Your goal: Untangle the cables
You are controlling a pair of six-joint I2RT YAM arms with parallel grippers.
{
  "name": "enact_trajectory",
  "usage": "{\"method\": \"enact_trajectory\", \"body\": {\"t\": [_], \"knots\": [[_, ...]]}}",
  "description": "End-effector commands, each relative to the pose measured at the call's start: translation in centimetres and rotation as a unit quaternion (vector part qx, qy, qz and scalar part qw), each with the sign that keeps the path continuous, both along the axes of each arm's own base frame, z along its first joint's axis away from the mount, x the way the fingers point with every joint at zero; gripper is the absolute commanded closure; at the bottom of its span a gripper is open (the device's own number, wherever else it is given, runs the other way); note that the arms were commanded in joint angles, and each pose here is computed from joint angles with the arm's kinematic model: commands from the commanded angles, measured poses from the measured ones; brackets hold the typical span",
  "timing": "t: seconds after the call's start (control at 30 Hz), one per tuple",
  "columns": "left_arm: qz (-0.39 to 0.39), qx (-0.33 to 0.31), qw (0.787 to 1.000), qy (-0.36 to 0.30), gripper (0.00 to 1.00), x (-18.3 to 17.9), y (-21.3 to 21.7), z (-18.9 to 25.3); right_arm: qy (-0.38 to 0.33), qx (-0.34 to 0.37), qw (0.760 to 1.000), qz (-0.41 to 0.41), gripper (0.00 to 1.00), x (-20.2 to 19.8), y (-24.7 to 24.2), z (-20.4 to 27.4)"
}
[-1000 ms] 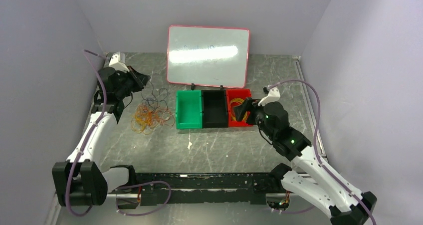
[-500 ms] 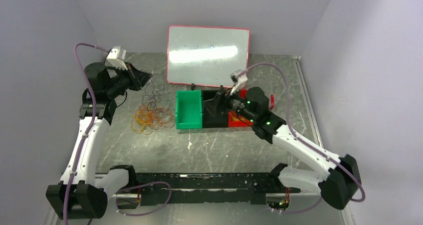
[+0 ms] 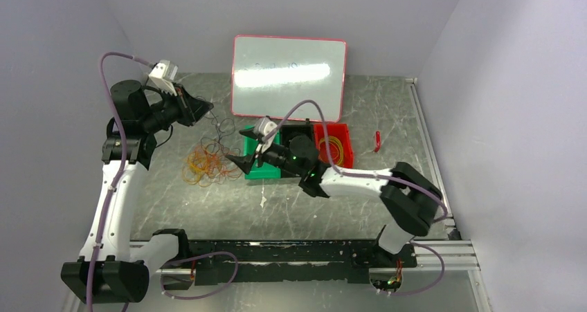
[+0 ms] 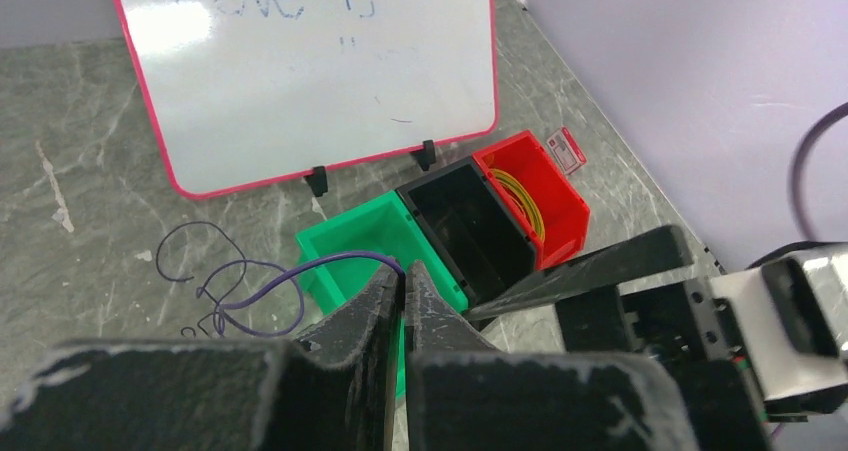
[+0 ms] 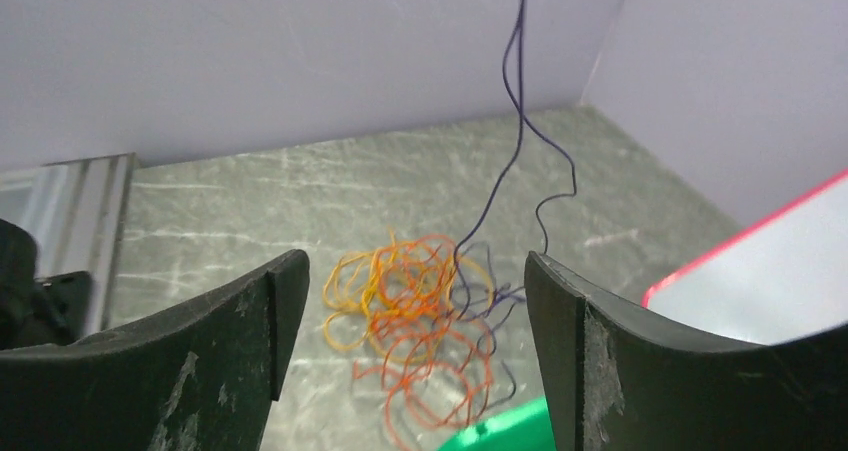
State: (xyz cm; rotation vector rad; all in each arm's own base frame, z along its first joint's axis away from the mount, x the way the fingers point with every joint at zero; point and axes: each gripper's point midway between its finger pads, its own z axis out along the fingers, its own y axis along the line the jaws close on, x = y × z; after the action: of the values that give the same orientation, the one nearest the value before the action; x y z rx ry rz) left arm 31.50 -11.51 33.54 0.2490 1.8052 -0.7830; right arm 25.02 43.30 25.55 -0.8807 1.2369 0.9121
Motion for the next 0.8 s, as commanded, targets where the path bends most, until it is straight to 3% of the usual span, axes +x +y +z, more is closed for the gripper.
{"method": "enact_trajectory", "body": {"t": [0.0,0.53,0.77], "knots": [[-0.036,0.006,0.999,-0.019,0.93,-1.2,-0.8,1.7,-0.178,0.098,0.979,-0.004,0.18,-0.1,1.0,5.2],[-0.058,-0.003,0.998,-0.023,0.93,-2.3,-1.4,2.6,-0.215,0.069,0.974,-0.022,0.1,4.3,6.3,4.2],[-0.058,-0.007,0.998,-0.035,0.93,-3.0,-1.5,4.0,-0.2,0.071,0.977,-0.024,0.2,6.4,7.5,3.7]]}}
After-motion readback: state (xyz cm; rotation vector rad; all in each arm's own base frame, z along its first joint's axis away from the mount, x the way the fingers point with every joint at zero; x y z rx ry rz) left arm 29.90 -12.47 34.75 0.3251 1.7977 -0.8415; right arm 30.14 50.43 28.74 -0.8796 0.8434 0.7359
